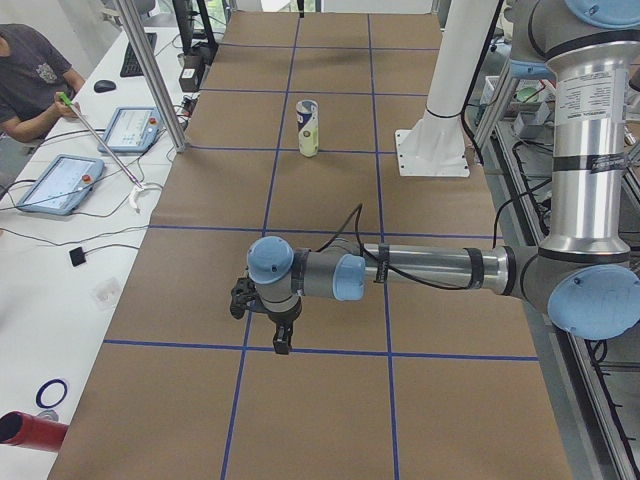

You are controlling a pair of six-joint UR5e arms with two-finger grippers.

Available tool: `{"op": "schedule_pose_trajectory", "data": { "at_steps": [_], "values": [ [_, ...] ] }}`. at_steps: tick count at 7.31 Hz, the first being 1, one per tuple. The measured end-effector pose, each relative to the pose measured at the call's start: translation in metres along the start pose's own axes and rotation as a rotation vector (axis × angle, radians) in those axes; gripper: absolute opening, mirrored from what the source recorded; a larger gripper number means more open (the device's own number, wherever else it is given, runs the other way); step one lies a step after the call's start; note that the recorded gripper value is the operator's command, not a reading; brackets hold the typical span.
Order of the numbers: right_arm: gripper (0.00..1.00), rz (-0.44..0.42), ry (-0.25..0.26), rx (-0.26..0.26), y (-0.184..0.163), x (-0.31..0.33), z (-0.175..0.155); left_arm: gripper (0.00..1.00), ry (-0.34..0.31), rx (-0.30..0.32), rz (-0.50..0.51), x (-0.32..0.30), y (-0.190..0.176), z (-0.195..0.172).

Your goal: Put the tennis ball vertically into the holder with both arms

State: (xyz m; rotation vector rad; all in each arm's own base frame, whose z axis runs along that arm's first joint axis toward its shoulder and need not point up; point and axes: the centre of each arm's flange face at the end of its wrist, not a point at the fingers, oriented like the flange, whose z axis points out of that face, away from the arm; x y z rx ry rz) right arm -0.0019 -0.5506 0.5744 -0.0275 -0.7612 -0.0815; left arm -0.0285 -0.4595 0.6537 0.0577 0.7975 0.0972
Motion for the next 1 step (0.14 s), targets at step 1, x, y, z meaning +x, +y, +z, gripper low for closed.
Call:
{"op": "schedule_pose_trajectory", "data": {
  "at_steps": [1],
  "values": [
    [0.99,0.001,0.000,0.000,0.0003,0.0000,-0.0001,1.00,-0.002,0.027,0.004,-0.0012,0.0052,0.0017]
  ]
}}
